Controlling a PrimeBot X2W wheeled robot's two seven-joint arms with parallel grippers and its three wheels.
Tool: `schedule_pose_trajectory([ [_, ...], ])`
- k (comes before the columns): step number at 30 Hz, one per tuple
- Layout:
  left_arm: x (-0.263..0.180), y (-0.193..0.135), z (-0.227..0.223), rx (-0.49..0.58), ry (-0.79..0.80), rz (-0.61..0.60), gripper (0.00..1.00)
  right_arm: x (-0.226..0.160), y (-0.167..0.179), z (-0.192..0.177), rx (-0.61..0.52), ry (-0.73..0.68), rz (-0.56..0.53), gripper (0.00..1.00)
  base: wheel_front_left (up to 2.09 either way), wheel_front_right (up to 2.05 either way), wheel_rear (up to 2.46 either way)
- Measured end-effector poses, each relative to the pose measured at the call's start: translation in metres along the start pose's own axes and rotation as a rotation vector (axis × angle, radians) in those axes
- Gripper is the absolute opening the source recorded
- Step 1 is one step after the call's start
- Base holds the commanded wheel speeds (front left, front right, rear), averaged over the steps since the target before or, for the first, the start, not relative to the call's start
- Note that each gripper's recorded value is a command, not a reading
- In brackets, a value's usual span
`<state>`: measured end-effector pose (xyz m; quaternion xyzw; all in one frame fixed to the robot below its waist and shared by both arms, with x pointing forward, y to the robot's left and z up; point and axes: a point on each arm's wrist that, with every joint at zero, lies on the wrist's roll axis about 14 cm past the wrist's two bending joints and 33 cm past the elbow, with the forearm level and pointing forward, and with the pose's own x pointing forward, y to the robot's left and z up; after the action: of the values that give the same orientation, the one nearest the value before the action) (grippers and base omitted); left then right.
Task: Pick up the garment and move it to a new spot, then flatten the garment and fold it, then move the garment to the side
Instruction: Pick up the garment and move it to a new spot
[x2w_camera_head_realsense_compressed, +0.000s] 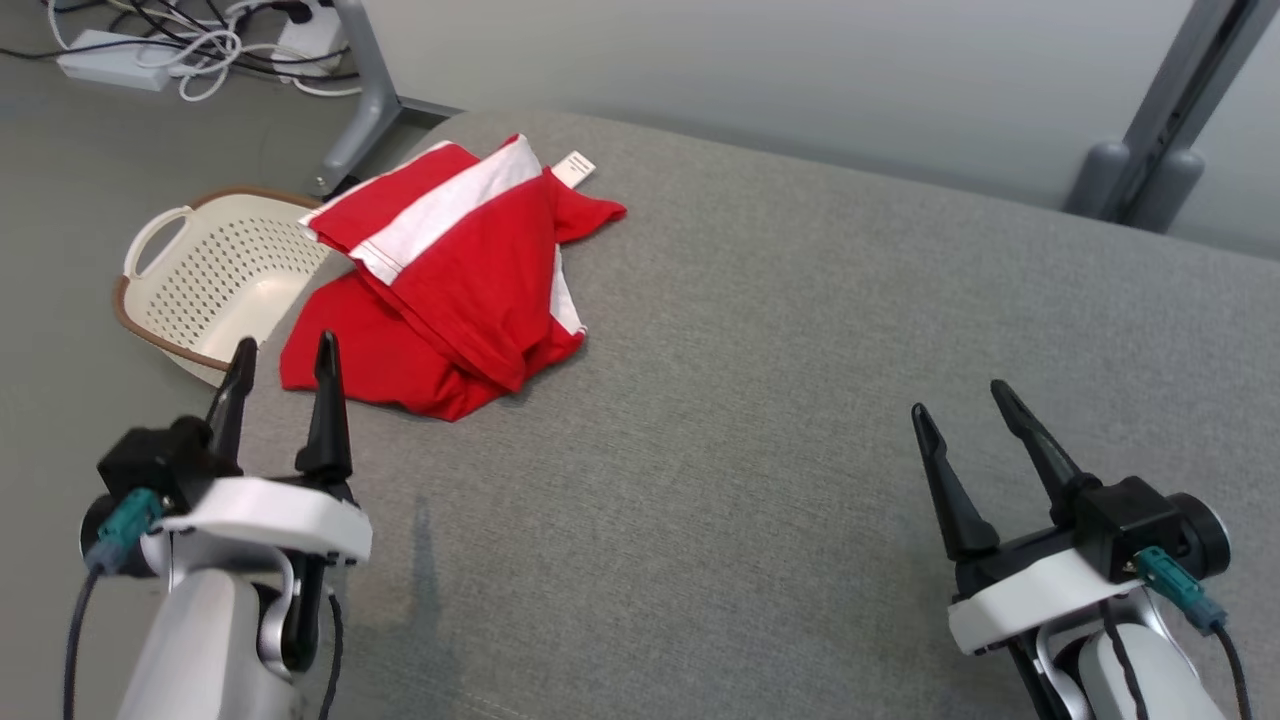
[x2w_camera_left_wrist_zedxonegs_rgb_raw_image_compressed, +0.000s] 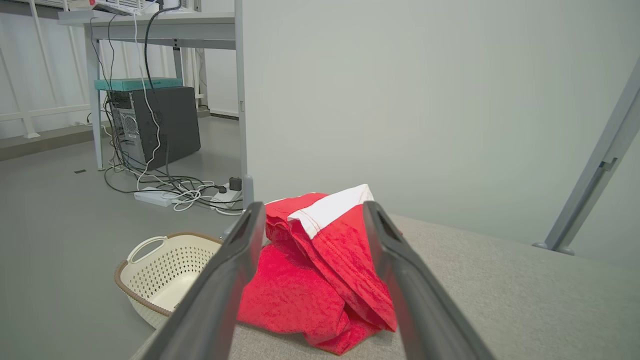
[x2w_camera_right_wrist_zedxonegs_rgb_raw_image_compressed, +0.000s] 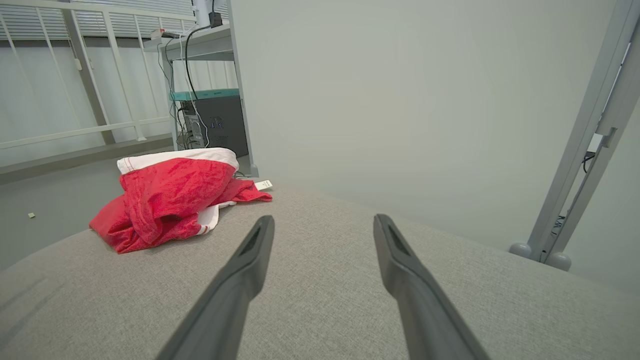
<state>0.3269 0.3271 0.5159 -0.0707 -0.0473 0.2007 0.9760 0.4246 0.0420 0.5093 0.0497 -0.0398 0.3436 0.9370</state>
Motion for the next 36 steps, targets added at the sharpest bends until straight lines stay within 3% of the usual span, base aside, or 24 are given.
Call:
schedule_pose_trajectory([
  [12,0.101,-0.028,-0.065,-0.006,0.307,-0.041,1.00,-0.006,-0.068,-0.045,0.030,0.087,-0.125,1.00,0.00,0.00,0.00],
  [24,0.120,-0.019,-0.149,0.017,0.652,0.014,1.00,-0.024,-0.108,-0.080,0.059,0.154,-0.226,1.00,0.00,0.00,0.00],
  [25,0.121,-0.019,-0.150,0.025,0.658,0.008,0.86,-0.025,-0.110,-0.083,0.065,0.160,-0.233,1.00,0.00,0.00,0.00],
  [26,0.124,-0.019,-0.147,0.029,0.641,0.005,0.00,-0.025,-0.110,-0.083,0.065,0.161,-0.234,1.00,0.00,0.00,0.00],
  [36,0.141,-0.019,-0.087,0.092,0.393,-0.036,0.00,-0.026,-0.106,-0.060,0.049,0.122,-0.237,1.00,0.00,0.00,0.00],
])
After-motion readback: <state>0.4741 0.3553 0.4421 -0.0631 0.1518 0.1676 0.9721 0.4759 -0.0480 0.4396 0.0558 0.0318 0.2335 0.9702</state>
